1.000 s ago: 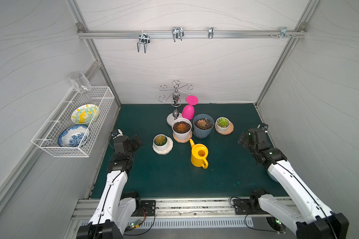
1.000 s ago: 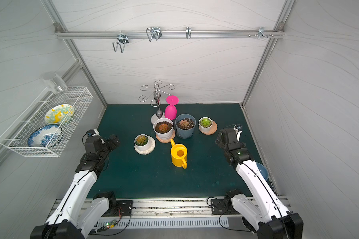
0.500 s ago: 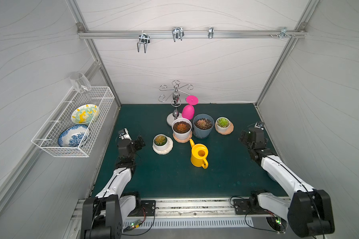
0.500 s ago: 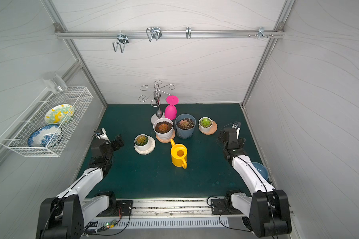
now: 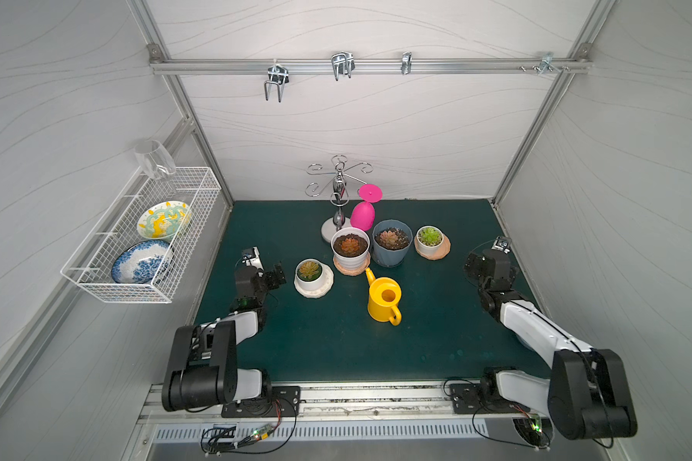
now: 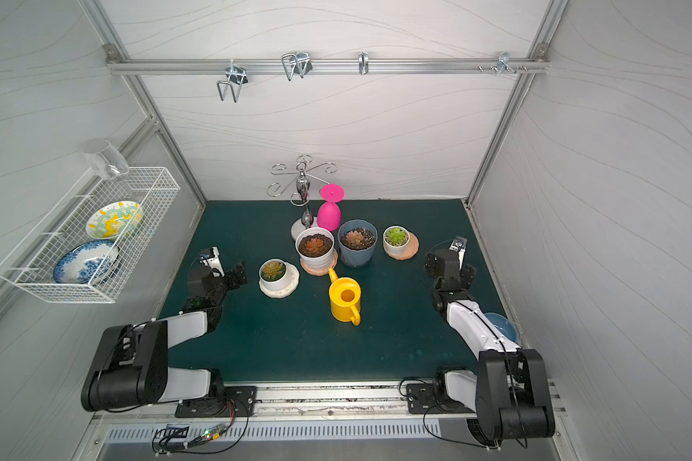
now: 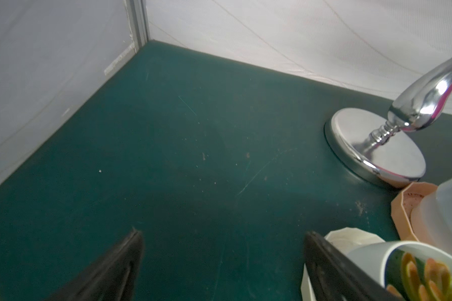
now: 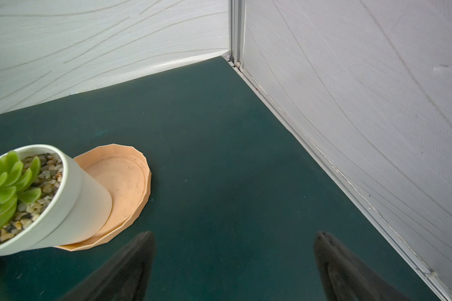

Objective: Water the succulent around the soil edge
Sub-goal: Reset both arms

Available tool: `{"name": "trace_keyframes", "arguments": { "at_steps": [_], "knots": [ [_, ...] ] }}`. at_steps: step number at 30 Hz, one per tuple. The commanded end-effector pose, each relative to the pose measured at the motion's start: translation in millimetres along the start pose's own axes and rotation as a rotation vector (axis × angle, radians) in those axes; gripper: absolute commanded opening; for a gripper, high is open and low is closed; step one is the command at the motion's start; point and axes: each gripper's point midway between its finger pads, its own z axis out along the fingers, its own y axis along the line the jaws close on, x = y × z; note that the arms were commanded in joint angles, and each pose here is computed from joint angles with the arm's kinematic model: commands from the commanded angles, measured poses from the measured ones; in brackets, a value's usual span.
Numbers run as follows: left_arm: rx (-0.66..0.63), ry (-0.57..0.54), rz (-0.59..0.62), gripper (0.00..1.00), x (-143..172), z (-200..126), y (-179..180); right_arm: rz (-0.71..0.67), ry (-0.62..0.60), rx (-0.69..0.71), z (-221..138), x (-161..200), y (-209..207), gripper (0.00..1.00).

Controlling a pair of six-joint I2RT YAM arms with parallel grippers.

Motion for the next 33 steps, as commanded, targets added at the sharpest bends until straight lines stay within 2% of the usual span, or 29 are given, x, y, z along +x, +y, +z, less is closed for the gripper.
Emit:
{"name": "trace_keyframes", "arguments": {
  "at_steps": [1,15,20,29,33],
  "knots": [
    [0.071,-0.085,0.042,1.00,-24.9,7.2,-15.4,0.002,-0.065,-0.006,1.7,-9.0,0.6,0.99],
    [0.196,-0.028,0.140,1.00,-10.7,21.9,-43.1,-0.053,-0.133,-0.159,4.1,7.2,24.3,0.99],
    [0.115,-0.037,0.120,1.00,-9.9,24.9,-31.8,-0.070,-0.131,-0.210,10.5,21.6,34.1,0.99],
    [0.111,-0.039,0.124,1.00,-10.4,24.6,-32.1,-0.148,-0.154,-0.298,18.8,28.7,53.4,0.99],
    [0.094,-0.035,0.131,1.00,-10.1,25.6,-31.8,-0.146,-0.150,-0.294,26.8,36.6,53.2,0.99]
  ]
}}
